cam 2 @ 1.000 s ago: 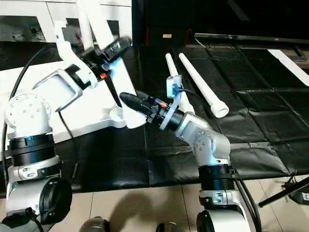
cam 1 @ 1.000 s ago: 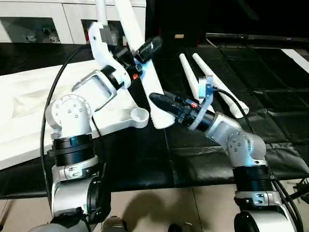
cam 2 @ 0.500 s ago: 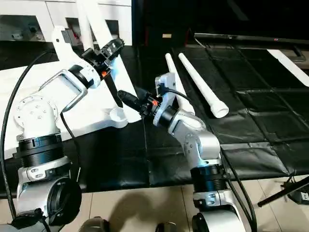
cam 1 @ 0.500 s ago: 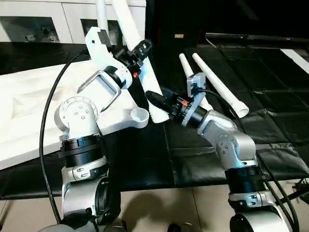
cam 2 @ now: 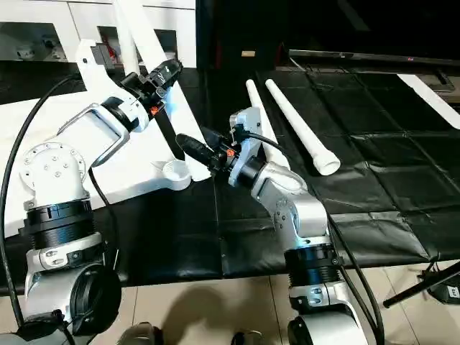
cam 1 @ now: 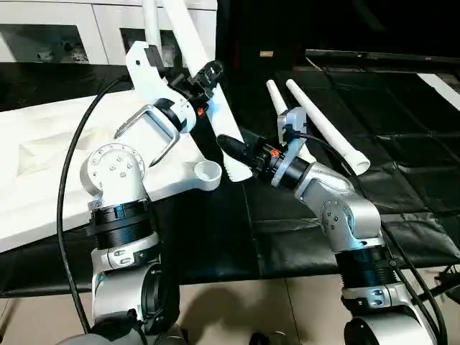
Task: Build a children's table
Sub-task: Pick table leg
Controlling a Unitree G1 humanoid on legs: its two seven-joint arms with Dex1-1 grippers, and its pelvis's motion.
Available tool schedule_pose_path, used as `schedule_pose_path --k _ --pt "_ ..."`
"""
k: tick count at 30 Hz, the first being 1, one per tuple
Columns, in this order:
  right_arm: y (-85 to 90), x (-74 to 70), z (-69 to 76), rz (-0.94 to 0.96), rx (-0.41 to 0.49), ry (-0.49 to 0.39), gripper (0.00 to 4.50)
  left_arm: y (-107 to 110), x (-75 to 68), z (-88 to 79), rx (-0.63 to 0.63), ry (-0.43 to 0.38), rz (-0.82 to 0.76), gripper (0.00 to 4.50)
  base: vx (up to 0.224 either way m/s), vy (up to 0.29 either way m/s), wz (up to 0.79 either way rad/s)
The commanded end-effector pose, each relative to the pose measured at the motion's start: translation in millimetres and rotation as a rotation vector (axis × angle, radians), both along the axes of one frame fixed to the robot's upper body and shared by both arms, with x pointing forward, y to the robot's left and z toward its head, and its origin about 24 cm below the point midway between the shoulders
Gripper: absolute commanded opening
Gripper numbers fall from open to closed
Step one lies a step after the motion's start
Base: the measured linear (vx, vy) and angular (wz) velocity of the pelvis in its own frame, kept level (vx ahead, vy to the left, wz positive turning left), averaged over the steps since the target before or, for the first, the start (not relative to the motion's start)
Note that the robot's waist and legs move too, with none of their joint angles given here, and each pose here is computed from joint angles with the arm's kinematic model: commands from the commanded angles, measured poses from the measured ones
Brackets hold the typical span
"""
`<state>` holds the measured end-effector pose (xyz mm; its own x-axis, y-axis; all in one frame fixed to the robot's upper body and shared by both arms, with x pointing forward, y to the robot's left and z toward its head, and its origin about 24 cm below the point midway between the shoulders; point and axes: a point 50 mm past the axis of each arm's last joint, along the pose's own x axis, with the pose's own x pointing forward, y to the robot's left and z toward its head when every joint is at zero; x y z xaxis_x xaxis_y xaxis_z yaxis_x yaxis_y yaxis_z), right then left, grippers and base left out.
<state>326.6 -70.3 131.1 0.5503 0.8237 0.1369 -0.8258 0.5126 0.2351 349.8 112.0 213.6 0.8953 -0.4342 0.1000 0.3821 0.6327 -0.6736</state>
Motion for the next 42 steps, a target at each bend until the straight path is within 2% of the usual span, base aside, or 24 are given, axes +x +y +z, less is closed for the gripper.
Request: schedule_pose_path --k 1,3,6,10,13,15,16,18,21,22,25,27,33,34,36,42 --pt "5.0 0.6 -3.1 0.001 -0.041 0.002 1.89 -8.4 -2.0 12.3 -0.025 -0.046 -0.027 1.89 0.0 0.0 0.0" --pt "5.4 0.6 -3.4 0.001 -0.039 0.009 2.45 -7.2 -1.4 13.2 -0.02 -0.052 -0.018 1.89 0.0 0.0 0.0" --pt "5.6 0.6 -3.1 0.007 -0.006 0.035 2.62 -4.1 0.3 15.3 -0.002 -0.069 0.004 1.89 0.0 0.0 0.0" --pt "-2.2 11.1 -1.1 -0.129 0.055 0.069 3.01 4.9 3.9 17.4 0.073 -0.099 0.037 1.86 0.0 0.0 0.0" --pt "-1.2 10.2 -4.4 -0.108 -0.001 0.101 3.29 11.0 6.0 17.7 0.122 -0.115 0.049 1.84 0.0 0.0 0.0" --pt "0.0 7.3 -5.6 -0.08 -0.083 0.039 3.46 14.5 6.6 16.9 0.165 -0.132 0.041 1.84 0.0 0.0 0.0" --pt "0.6 5.7 -2.8 -0.056 -0.049 0.002 3.46 15.4 6.9 16.3 0.185 -0.138 0.034 1.84 0.0 0.0 0.0" --pt "0.4 3.8 0.9 -0.019 0.011 -0.022 3.74 16.3 7.4 15.1 0.209 -0.145 0.025 1.84 0.0 0.0 0.0" --pt "-3.7 5.1 4.1 -0.025 0.017 -0.032 3.95 17.0 8.5 11.2 0.282 -0.166 -0.019 1.84 0.0 0.0 0.0" --pt "-4.1 5.7 4.1 -0.029 0.009 -0.033 4.17 16.6 8.4 10.4 0.297 -0.172 -0.033 1.84 0.0 0.0 0.0" --pt "-7.5 10.6 6.2 -0.069 -0.04 -0.021 4.34 12.6 5.9 9.7 0.34 -0.198 -0.109 1.84 0.0 0.0 0.0" --pt "-10.8 13.8 7.9 -0.055 -0.076 0.02 4.48 7.4 1.5 12.3 0.365 -0.236 -0.195 1.84 0.0 0.0 0.0" --pt "-16.1 12.9 13.2 0.043 -0.101 0.01 4.5 -0.5 -5.3 17.5 0.394 -0.287 -0.311 1.84 0.0 0.0 0.0" --pt "-18.4 12.2 14.6 0.099 -0.085 0.045 4.5 -5.1 -9.9 19.4 0.407 -0.32 -0.38 1.84 0.0 0.0 0.0" --pt "-20.6 11.3 16.7 0.157 -0.081 0.058 4.5 -10.3 -15.1 21.2 0.414 -0.349 -0.444 1.83 0.0 0.0 0.0" --pt "-21.7 11.5 17.2 0.228 -0.105 0.108 4.5 -18.2 -22.8 25.7 0.434 -0.396 -0.522 1.83 0.0 0.0 0.0"
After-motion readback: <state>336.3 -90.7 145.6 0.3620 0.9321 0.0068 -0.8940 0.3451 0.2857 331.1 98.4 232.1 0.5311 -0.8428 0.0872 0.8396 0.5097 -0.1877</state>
